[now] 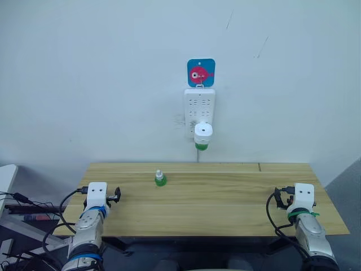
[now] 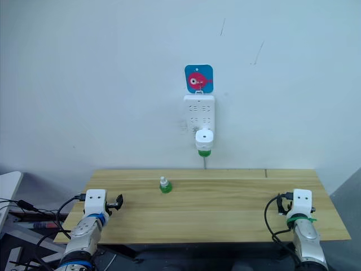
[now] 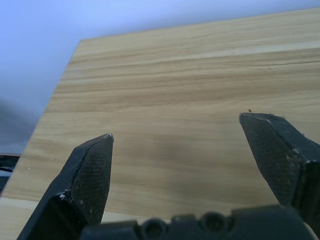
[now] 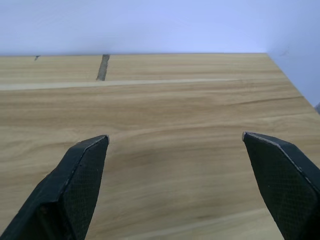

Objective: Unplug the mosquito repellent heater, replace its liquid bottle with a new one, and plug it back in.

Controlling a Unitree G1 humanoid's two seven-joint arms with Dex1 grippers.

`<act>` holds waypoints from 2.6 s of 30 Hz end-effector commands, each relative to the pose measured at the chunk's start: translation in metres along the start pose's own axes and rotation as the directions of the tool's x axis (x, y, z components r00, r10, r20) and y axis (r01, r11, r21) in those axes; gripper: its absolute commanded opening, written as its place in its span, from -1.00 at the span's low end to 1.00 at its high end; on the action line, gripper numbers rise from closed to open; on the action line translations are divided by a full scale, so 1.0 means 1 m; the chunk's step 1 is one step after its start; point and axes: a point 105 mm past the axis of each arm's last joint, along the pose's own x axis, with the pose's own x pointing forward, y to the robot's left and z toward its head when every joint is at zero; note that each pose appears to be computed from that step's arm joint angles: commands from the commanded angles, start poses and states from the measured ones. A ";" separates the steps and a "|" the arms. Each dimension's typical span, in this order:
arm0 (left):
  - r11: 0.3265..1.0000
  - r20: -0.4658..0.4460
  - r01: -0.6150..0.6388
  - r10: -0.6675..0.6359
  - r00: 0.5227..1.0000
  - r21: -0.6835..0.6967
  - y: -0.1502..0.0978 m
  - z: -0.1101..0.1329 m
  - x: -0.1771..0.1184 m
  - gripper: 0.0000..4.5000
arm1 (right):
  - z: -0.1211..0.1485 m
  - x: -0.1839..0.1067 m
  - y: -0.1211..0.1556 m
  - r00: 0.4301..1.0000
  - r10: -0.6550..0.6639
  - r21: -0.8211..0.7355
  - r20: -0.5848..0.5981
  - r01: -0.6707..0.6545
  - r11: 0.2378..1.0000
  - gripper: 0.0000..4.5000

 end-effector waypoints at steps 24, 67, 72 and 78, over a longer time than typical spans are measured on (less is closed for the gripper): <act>0.588 0.383 0.751 -0.796 0.469 0.302 -0.129 0.245 -0.072 0.48 | 0.251 -0.104 0.164 0.566 0.675 -0.173 0.474 -0.692 0.701 1.00; 0.167 0.243 0.809 -0.970 0.031 0.564 -0.225 0.289 -0.092 -0.39 | 0.241 -0.106 0.169 0.666 0.635 -0.176 0.392 -0.623 0.762 1.00; 0.193 0.255 0.812 -0.965 0.057 0.550 -0.226 0.290 -0.089 -0.39 | 0.257 -0.110 0.180 0.655 0.619 -0.185 0.434 -0.607 0.773 1.00; 0.203 0.267 0.811 -0.962 0.061 0.548 -0.230 0.291 -0.090 -0.39 | 0.271 -0.113 0.200 0.631 0.627 -0.207 0.456 -0.611 0.764 1.00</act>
